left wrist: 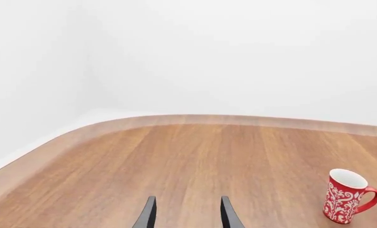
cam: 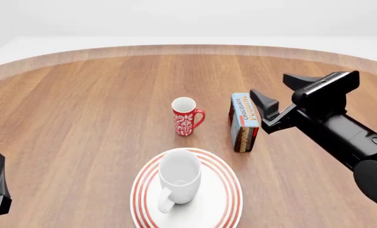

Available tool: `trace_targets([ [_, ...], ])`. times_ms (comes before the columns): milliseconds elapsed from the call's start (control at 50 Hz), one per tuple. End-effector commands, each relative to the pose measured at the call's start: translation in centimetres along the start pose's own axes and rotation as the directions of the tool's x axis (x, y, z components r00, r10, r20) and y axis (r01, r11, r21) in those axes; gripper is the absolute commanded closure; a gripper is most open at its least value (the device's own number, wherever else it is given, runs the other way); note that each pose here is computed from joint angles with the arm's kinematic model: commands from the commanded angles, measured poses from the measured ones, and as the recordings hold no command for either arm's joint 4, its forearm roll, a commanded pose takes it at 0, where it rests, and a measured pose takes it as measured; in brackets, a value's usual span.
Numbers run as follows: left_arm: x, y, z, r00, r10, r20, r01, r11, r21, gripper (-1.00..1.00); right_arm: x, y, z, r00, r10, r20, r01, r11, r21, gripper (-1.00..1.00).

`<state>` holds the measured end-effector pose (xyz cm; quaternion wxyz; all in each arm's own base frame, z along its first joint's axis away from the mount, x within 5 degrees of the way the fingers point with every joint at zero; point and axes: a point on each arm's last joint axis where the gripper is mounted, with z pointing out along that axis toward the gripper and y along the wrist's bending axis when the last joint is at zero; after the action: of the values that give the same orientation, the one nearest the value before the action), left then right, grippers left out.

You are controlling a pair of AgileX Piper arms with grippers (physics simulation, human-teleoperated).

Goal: Pick up the white mug and put it on the plate, and put the chocolate pudding to the right of the plate.

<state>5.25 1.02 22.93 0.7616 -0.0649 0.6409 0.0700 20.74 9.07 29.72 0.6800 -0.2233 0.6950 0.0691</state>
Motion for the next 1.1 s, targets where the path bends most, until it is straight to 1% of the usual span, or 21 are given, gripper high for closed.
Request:
trace_targets([
  [20, 0.0, 0.0, 0.0, 1.0, -0.002, 0.001, 0.002, 1.0, 0.001, -1.0, 0.1, -0.3, 1.3, 0.999, 0.005, -0.032, -0.005, 1.0, 0.007, -1.0],
  [260, 0.0, 0.0, 0.0, 1.0, -0.003, 0.001, 0.003, 1.0, 0.003, -1.0, 0.0, -0.6, 2.3, 0.998, 0.012, -0.06, -0.011, 1.0, 0.011, -1.0],
  [380, 0.0, 0.0, 0.0, 1.0, -0.004, 0.001, 0.004, 1.0, 0.004, -1.0, 0.2, -1.0, 3.2, 0.996, 0.024, -0.087, -0.022, 0.999, 0.023, -1.0],
  [640, 0.1, 0.0, 0.0, 1.0, -0.007, 0.002, 0.007, 1.0, 0.005, -1.0, -0.1, -1.6, 4.2, 0.993, 0.033, -0.111, -0.029, 0.999, 0.037, -1.0],
  [880, 0.1, 0.0, 0.0, 1.0, -0.01, 0.003, 0.01, 1.0, 0.005, -1.0, 0.3, -2.0, 5.3, 0.989, 0.047, -0.14, -0.041, 0.998, 0.047, -1.0],
  [940, 0.0, 0.0, 0.0, 1.0, -0.01, 0.003, 0.01, 1.0, 0.005, -1.0, 0.3, -2.1, 5.6, 0.986, 0.063, -0.152, -0.056, 0.997, 0.049, -1.0],
  [1100, 0.0, 0.0, 0.0, 1.0, -0.012, 0.004, 0.012, 1.0, 0.005, -1.0, 0.3, -2.3, 6.0, 0.984, 0.066, -0.163, -0.058, 0.997, 0.054, -1.0],
])
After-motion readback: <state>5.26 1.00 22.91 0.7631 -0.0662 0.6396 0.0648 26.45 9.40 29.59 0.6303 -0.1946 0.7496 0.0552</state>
